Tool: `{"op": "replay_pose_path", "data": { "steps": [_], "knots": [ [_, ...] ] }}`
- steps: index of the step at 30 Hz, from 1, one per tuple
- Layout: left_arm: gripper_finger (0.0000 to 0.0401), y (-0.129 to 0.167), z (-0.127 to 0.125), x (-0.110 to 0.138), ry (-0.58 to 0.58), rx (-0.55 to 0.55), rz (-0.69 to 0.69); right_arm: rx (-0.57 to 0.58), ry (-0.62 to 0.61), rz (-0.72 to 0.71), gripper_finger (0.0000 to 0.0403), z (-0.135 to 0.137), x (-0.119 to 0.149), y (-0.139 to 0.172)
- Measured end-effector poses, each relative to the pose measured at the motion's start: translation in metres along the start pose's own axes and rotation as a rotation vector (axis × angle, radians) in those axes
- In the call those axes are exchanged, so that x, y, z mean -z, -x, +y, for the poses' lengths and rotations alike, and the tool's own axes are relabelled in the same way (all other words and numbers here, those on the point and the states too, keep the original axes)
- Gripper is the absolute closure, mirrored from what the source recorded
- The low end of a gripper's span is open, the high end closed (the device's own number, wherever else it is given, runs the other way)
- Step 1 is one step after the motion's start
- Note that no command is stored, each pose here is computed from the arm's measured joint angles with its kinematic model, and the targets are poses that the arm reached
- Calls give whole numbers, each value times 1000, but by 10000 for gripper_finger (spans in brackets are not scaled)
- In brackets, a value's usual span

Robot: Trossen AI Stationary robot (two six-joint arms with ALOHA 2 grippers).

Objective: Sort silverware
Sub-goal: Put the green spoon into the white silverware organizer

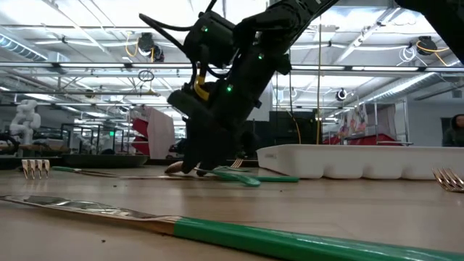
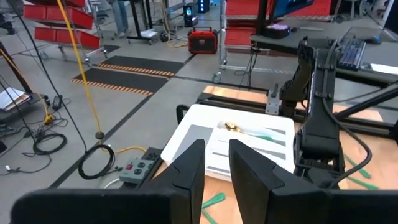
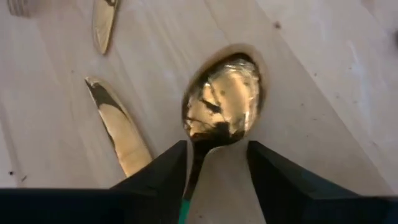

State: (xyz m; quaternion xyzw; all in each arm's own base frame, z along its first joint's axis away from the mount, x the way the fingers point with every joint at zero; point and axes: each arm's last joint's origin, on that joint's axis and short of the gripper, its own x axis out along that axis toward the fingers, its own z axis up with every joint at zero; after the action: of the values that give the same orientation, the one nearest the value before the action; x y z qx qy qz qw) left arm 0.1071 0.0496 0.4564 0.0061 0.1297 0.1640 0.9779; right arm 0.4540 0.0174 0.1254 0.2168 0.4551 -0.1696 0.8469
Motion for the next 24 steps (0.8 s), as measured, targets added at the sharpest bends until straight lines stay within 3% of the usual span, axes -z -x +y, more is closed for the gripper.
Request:
{"op": "replay_pose_path", "data": {
  "steps": [5, 14, 24],
  "knots": [
    [319, -1, 0, 0, -5, -12, 6, 15, 3, 13, 385, -2, 1, 0],
    [319, -1, 0, 0, -7, -14, 3, -24, 13, 19, 400, 1, -2, 13],
    [319, -1, 0, 0, -7, -15, 3, -113, 6, -146, 402, 0, -39, 82]
  ]
}}
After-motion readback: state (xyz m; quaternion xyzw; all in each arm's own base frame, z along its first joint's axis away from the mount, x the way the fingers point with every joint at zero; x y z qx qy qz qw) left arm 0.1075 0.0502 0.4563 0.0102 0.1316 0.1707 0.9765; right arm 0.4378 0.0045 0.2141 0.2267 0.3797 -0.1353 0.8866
